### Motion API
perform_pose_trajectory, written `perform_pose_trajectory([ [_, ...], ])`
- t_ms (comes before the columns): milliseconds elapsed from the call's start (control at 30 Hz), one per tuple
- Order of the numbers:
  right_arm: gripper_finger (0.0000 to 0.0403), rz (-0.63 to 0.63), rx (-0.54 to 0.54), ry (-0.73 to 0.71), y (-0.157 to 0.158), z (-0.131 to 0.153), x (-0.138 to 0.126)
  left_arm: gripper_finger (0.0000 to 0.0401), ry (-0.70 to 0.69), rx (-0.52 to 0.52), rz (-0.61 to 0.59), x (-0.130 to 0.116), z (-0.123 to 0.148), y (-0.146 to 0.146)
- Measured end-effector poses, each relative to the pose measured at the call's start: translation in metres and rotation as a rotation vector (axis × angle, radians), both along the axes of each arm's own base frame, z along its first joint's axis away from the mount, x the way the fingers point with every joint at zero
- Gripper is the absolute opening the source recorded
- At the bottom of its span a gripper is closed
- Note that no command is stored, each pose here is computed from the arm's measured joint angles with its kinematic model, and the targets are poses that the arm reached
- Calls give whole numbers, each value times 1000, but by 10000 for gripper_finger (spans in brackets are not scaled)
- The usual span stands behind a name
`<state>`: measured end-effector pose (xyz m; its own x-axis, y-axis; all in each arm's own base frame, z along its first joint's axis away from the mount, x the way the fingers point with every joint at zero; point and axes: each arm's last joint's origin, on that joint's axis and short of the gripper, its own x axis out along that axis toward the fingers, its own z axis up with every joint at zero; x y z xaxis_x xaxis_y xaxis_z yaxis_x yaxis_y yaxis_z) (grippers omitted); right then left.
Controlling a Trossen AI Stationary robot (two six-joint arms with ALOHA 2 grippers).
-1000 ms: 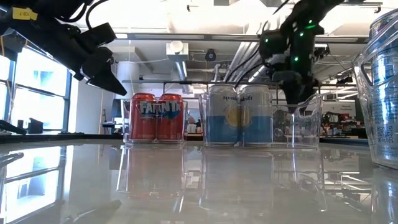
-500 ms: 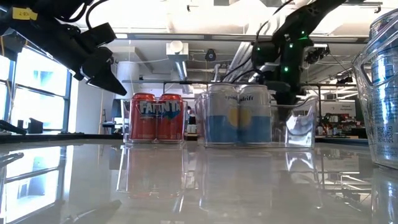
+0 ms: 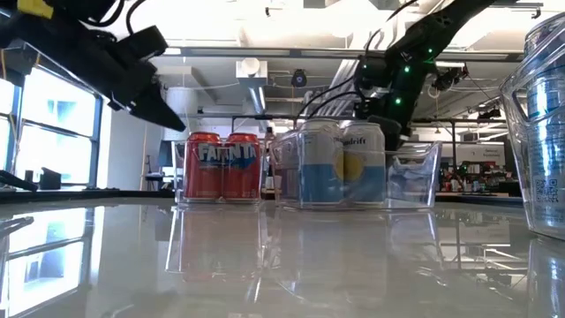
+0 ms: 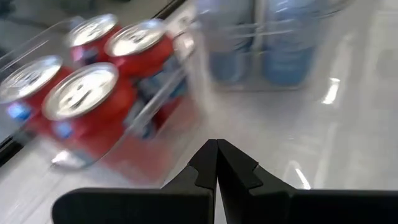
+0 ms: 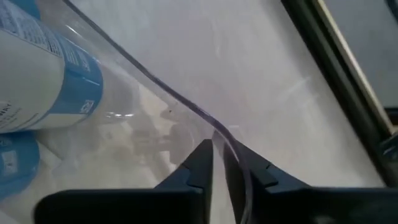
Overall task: Sort soda cans
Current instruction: Move the top right transparent bin to the top middle of the table
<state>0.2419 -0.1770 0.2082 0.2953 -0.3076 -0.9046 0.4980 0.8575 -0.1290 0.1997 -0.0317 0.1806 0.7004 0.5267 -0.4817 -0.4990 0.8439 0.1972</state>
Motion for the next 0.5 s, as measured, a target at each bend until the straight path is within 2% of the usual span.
perform_pose_trajectory([
  [133, 77, 25, -22, 12, -1, 0, 0, 1, -9, 5, -151, 6, 5, -4],
  [267, 144, 27, -12, 9, 0, 0, 0, 18, -33, 22, -252, 10, 10, -7],
  [400, 200, 30, -22, 0, 2, 9, -6, 64, -39, 36, -319, 15, 19, -9],
  [500, 219, 19, -42, -23, 5, 24, -16, 111, -32, 53, -360, 24, 35, -7],
])
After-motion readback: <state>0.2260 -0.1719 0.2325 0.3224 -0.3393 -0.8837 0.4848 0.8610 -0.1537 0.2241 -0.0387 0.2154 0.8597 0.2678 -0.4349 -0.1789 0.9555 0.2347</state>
